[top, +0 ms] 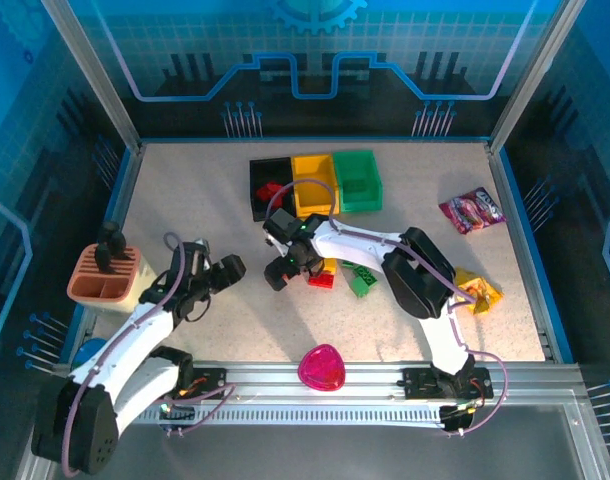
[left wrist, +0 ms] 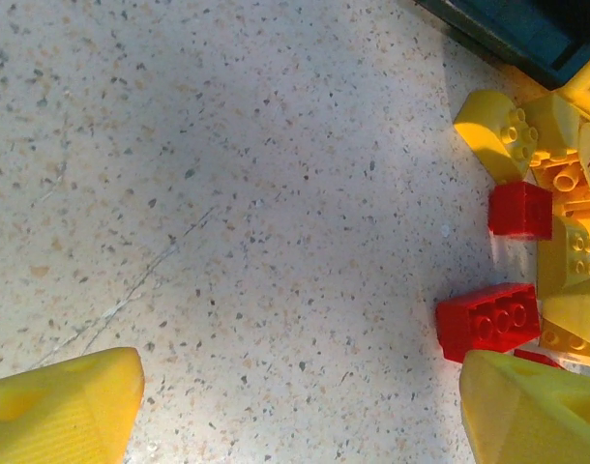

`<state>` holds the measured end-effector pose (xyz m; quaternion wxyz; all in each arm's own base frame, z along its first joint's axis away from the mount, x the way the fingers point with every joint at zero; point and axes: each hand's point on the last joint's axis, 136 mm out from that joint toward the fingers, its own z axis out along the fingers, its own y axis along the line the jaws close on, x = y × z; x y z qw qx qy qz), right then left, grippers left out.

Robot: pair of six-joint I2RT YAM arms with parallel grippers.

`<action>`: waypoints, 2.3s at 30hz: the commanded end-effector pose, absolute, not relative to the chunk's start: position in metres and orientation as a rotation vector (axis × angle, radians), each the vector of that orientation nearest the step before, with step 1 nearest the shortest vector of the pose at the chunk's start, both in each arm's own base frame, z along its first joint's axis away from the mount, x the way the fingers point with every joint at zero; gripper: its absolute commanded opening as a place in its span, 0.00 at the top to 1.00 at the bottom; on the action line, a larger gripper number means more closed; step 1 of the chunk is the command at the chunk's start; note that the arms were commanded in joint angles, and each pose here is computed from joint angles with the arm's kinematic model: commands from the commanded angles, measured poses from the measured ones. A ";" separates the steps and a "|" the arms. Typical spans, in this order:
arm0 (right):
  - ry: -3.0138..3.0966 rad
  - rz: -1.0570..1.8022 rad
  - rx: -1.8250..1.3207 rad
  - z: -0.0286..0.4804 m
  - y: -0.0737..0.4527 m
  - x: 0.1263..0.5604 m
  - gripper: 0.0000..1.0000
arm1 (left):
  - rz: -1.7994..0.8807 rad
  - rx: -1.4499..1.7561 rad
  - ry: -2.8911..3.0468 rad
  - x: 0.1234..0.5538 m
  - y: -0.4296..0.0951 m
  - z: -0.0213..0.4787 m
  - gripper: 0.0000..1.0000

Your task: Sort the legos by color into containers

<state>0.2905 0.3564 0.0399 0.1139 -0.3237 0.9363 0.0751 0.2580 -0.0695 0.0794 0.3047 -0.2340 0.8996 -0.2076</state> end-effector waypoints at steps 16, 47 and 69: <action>2.809 0.002 -0.793 0.018 0.354 0.293 0.21 | -0.525 -0.650 2.346 0.255 -0.061 0.084 0.17; 2.412 0.167 -0.786 0.161 0.404 0.432 0.43 | -0.584 -0.539 2.245 0.246 -0.066 0.139 0.19; 2.300 0.281 -0.661 0.213 0.355 0.427 0.00 | -0.582 -0.193 2.352 0.251 -0.126 0.143 0.19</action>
